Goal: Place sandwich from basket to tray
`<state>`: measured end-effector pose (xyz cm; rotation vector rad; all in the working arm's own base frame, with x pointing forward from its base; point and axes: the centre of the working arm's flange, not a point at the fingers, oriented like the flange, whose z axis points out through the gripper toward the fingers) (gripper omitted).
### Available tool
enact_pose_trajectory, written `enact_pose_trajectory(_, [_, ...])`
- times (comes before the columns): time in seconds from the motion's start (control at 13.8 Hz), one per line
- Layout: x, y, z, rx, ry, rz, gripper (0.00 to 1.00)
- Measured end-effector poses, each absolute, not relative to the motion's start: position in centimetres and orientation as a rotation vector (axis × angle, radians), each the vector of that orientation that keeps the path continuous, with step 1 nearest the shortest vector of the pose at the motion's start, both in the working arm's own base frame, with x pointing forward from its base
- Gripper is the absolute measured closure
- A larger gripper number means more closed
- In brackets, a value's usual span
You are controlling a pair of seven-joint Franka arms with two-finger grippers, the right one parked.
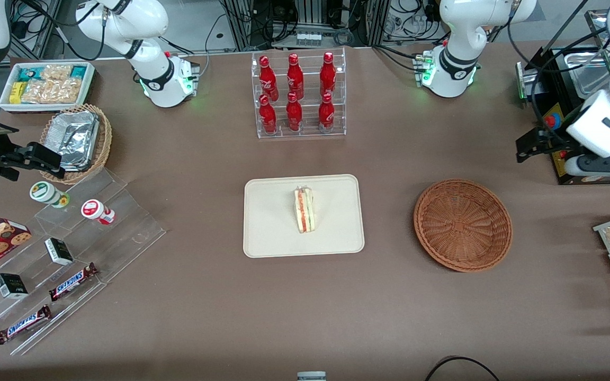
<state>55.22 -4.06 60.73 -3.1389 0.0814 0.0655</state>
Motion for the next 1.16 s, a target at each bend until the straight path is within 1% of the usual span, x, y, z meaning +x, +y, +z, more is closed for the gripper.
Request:
enact_pose_trajectory(0.51, [55.6, -3.7, 62.1, -3.138, 0.079, 0.013, 0.00])
enact_pose_trajectory(0.65, [55.3, -3.6, 62.2, -3.125, 0.079, 0.026, 0.00])
enact_pose_trajectory(0.87, [55.0, -2.9, 61.8, -3.103, 0.058, 0.075, 0.00])
enact_pose_trajectory(1.16, [55.0, -2.7, 61.9, -3.103, 0.037, 0.075, 0.00])
